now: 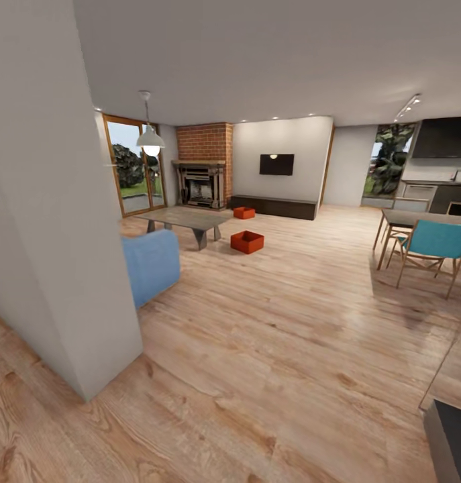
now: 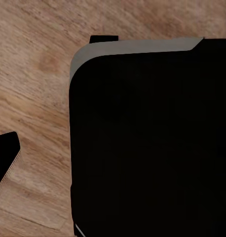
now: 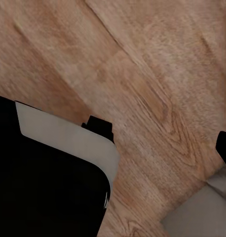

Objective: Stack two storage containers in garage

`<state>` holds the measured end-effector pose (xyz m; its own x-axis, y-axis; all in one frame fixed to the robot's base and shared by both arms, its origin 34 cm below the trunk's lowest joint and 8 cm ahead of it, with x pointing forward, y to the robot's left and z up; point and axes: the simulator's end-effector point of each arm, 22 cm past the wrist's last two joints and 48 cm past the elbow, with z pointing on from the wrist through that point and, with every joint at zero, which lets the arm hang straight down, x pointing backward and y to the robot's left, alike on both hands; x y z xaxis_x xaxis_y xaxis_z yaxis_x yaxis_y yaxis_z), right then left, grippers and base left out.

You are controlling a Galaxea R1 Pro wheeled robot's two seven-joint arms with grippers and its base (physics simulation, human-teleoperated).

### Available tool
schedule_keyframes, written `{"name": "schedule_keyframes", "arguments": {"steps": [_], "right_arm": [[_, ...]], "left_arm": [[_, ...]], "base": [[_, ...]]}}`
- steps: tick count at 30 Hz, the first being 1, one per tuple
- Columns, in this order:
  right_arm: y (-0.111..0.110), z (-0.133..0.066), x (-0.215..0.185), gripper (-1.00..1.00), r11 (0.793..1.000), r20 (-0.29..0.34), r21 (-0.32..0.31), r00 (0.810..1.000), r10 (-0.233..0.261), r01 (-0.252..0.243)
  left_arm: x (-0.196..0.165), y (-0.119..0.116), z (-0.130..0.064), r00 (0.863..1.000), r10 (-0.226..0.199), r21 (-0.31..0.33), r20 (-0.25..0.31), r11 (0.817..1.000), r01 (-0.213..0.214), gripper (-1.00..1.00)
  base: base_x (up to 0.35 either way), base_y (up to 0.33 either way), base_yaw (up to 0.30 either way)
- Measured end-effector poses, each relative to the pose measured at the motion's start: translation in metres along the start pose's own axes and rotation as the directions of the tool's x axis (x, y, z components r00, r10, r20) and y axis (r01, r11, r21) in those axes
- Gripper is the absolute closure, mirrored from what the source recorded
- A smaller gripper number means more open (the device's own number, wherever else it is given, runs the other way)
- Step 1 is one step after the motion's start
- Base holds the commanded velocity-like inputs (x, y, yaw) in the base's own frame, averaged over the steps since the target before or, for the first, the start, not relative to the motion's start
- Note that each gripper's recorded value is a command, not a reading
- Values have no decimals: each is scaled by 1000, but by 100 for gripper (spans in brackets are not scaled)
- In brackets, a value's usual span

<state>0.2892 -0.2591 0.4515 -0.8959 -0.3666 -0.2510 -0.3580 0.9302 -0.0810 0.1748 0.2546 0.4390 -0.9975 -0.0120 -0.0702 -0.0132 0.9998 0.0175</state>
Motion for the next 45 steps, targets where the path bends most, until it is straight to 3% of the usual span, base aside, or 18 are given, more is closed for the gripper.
{"name": "schedule_keyframes", "arguments": {"steps": [25,45], "right_arm": [[0,0,0,-100,1000,0,0,1000,0,0],[0,0,0,-100,1000,0,0,1000,0,0]], "left_arm": [[0,0,0,1000,0,0,0,1000,0,-100],[0,0,0,1000,0,0,0,1000,0,-100]], "base": [[322,0,-2],[323,0,-176]]}}
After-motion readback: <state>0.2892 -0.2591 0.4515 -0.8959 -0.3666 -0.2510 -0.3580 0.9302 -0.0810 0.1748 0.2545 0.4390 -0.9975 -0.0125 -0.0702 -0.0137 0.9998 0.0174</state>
